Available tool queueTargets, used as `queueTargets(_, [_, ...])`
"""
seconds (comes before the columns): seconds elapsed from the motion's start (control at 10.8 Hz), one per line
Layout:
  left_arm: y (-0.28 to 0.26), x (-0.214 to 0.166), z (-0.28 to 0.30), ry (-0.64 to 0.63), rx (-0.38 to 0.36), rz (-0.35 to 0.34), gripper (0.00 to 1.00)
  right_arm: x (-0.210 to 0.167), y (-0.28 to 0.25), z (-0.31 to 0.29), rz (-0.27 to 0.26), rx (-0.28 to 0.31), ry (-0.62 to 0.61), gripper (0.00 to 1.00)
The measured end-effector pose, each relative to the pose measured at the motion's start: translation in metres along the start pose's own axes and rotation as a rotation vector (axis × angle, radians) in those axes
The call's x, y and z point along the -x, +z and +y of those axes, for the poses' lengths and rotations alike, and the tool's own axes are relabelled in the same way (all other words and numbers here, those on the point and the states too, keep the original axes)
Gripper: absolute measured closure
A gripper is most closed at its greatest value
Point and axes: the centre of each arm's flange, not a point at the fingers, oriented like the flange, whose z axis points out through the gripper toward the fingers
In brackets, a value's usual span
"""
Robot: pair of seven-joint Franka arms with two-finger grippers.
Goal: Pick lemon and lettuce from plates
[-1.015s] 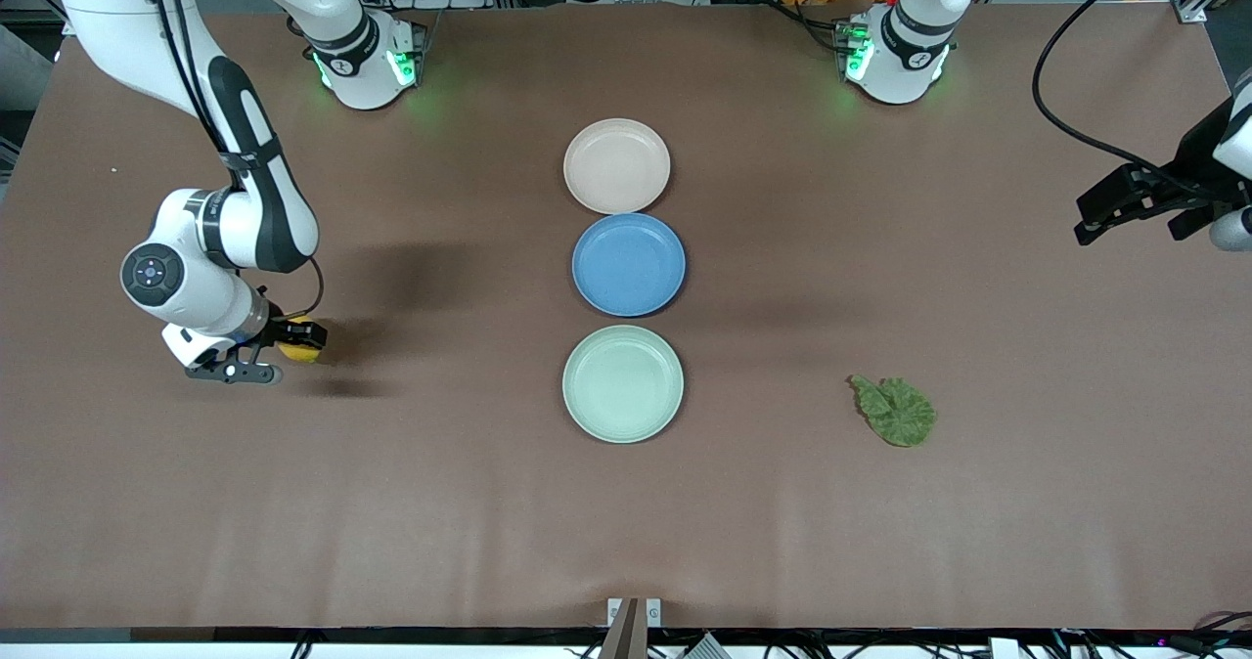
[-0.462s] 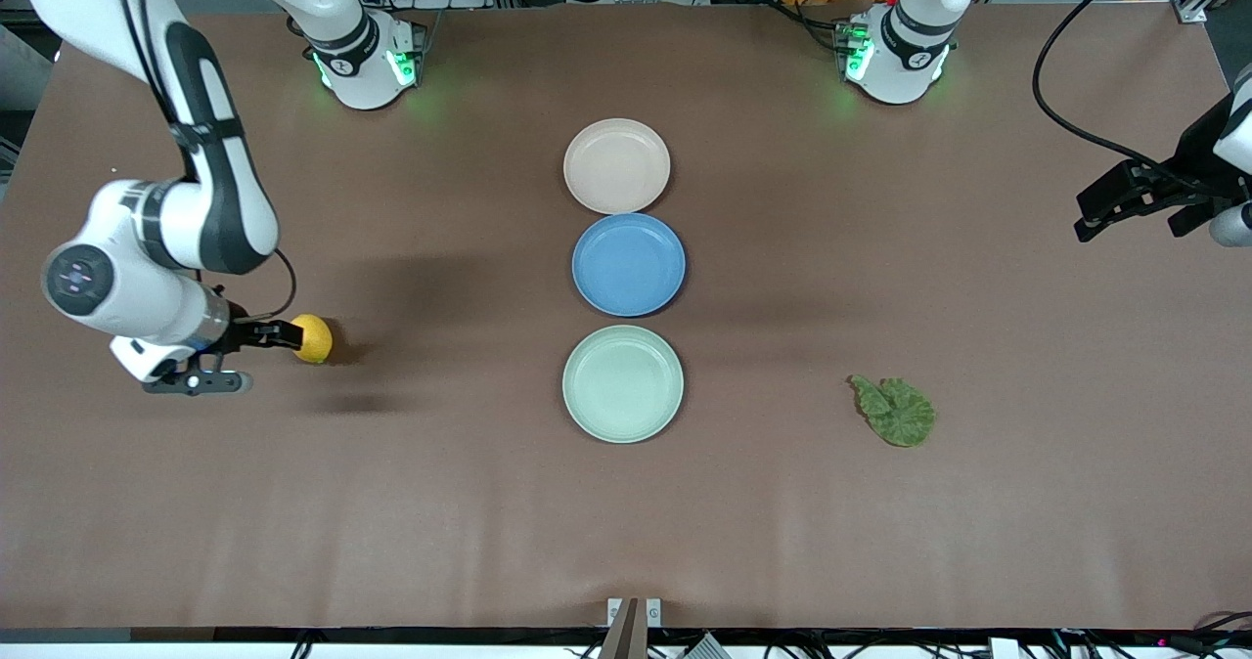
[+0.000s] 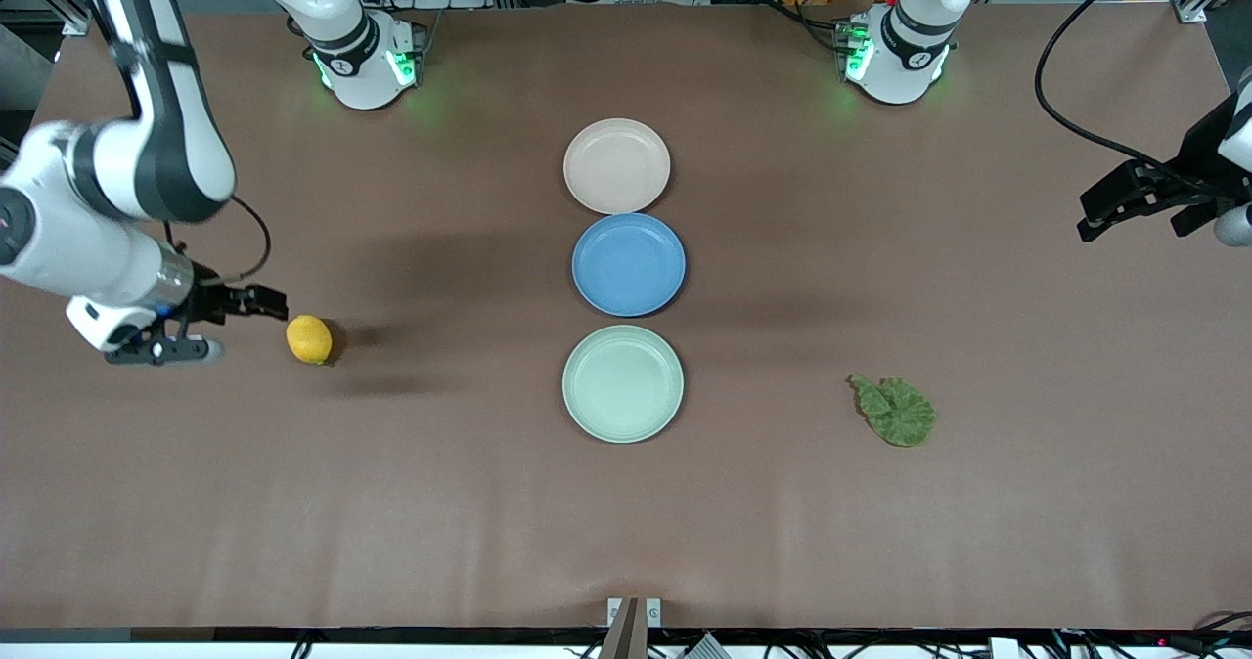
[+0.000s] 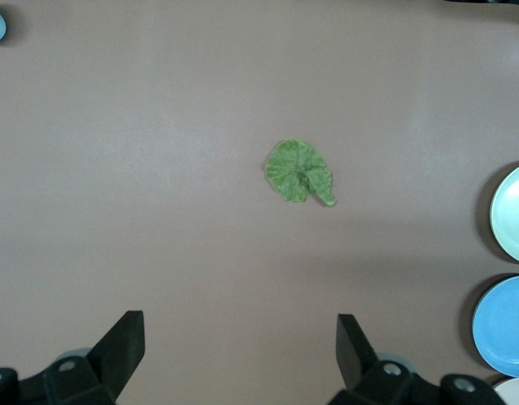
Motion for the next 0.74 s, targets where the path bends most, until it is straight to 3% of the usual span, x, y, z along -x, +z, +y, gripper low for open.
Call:
queueTargets(0.37, [0.000,0.001,0.001,0.002,-0.001,-0.007,0.00,0.045,-0.055,-0.008,0.061,0.031,-0.028,0.00])
queueTargets(0.74, [0.001,0.004,0.004,0.008,-0.002,-0.024,0.00,0.047,-0.118,0.002,0.176,0.054,-0.015,0.00])
